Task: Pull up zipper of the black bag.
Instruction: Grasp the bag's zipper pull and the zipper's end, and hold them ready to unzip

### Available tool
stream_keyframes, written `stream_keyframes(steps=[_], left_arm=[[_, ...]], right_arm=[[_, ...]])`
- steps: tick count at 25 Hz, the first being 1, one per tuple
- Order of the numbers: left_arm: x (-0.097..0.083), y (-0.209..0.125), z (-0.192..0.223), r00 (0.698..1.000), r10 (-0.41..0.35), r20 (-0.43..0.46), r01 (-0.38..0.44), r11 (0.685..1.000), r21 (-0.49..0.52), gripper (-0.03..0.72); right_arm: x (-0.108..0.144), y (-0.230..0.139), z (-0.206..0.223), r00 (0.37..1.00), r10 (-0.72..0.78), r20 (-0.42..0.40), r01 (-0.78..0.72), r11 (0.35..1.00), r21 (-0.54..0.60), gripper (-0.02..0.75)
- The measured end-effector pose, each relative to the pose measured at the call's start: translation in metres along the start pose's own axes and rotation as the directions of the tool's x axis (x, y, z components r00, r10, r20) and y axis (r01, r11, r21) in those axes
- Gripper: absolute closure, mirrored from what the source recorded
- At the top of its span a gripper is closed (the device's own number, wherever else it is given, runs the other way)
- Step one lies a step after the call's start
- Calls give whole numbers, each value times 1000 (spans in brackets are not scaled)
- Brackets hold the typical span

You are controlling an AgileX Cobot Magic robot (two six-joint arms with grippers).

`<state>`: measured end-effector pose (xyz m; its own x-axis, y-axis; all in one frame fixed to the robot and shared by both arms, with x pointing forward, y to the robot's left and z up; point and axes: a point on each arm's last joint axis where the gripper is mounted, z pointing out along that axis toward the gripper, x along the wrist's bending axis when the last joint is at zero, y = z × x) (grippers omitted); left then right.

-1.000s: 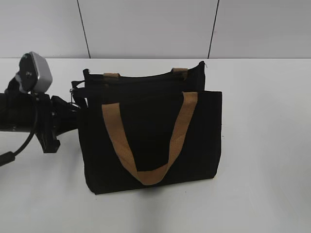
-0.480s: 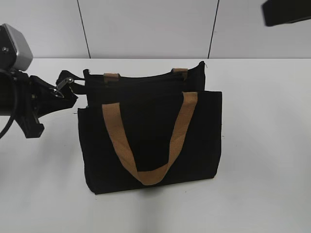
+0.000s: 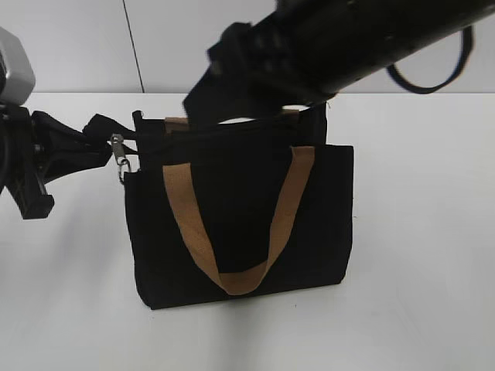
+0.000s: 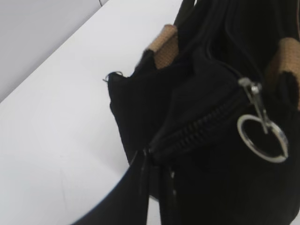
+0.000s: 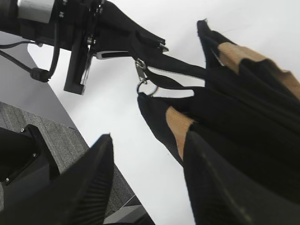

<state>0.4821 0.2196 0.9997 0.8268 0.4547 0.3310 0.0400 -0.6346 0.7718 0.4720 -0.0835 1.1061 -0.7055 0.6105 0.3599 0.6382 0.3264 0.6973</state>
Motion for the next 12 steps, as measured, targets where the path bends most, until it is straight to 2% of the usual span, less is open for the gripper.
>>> stream_keyframes(steps=[4,9,12], left_arm=[[0,1,-1,1000,-4,0,4,1000,-1,673],[0,5,-7,1000,8,-21,-8,1000,-11,673],[1,7,-10,999,9,-48,-10,1000,-7,673]], right_arm=[[7,9,31,999,14,-28,-14,1000,28,358],[7,22,53,996,55,-64,-53,998,39,358],[17,24,62,994,51,-94,-46,998,49,358]])
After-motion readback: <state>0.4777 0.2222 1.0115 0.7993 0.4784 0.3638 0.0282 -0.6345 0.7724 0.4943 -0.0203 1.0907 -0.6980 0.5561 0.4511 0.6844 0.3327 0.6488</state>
